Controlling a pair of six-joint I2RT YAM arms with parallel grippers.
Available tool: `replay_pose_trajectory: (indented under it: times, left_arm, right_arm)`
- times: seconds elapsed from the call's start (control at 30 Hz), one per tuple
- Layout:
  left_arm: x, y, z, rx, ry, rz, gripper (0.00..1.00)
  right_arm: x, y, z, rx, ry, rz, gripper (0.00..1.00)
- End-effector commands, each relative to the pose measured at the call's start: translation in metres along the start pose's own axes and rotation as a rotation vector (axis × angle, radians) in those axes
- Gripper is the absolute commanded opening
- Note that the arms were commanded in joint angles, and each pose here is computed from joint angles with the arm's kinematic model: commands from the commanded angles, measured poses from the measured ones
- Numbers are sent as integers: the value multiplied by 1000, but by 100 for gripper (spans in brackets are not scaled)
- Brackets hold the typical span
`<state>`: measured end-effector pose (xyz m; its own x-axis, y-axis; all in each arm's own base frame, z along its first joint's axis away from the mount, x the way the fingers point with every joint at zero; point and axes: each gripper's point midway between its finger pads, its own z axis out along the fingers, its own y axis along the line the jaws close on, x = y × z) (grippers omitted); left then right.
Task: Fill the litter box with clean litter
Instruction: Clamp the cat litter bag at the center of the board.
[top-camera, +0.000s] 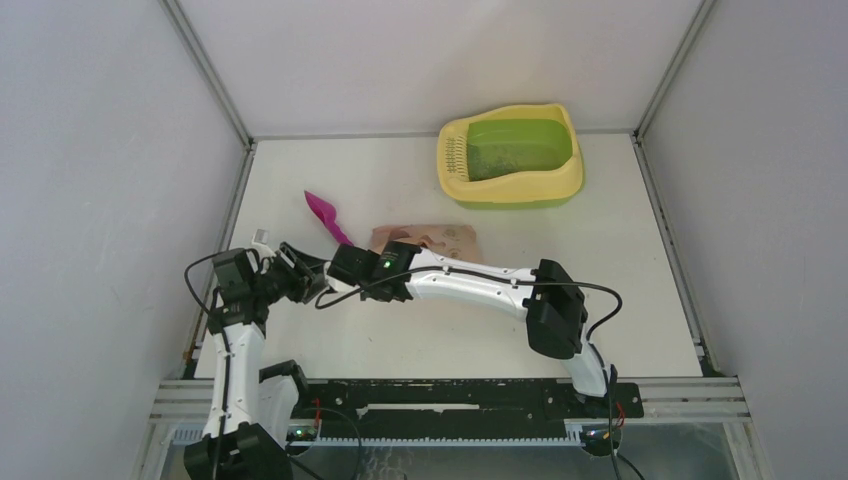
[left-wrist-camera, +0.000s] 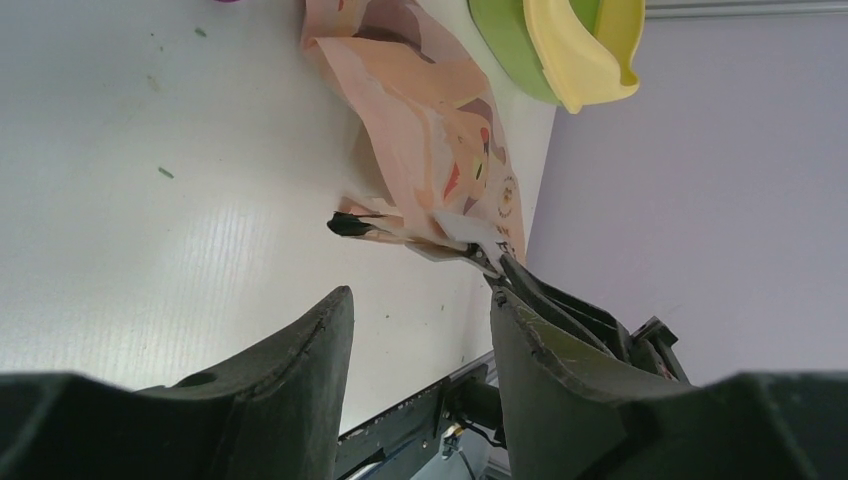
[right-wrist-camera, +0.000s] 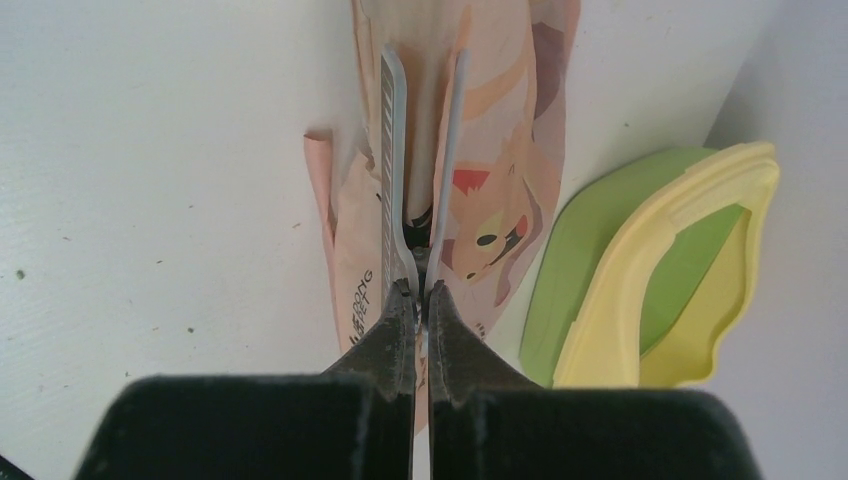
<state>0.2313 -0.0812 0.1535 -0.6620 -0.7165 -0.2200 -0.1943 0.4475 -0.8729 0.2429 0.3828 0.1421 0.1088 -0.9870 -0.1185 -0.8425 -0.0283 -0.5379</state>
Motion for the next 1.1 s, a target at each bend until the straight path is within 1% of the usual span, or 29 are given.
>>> replay_pose_trajectory:
  times: [0.0, 0.23, 0.47, 0.67, 0.73, 0.77, 0.87, 0.93, 1.0, 1.07]
  left_arm:
    - [-1, -6, 0, 46, 0, 11, 57]
    - [0, -7, 0, 57, -1, 9, 56]
    - [1, -9, 0, 74, 0, 1, 56]
    - [0, -12, 0, 86, 2, 0, 57]
    - [0, -12, 0, 89, 4, 0, 56]
    - [0, -12, 0, 88, 5, -2, 56]
    - [0, -12, 1, 90, 5, -2, 56]
    - [-1, -12, 1, 91, 5, -2, 56]
    - [0, -12, 0, 92, 5, -2, 56]
    - [0, -12, 0, 91, 5, -2, 56]
  right_arm:
    - [0, -26, -2, 107, 26, 28, 0]
    - [10, -36, 0, 177, 98, 21, 0]
    - [14, -36, 4, 202, 138, 35, 0]
    - [15, -39, 6, 231, 155, 44, 8]
    - [15, -40, 9, 236, 159, 44, 9]
    - [14, -40, 9, 241, 158, 46, 15]
    - [11, -44, 10, 271, 155, 62, 46]
    - [8, -48, 10, 286, 145, 74, 59]
    - [3, -53, 7, 308, 128, 101, 64]
    - [-2, -58, 3, 318, 106, 133, 66]
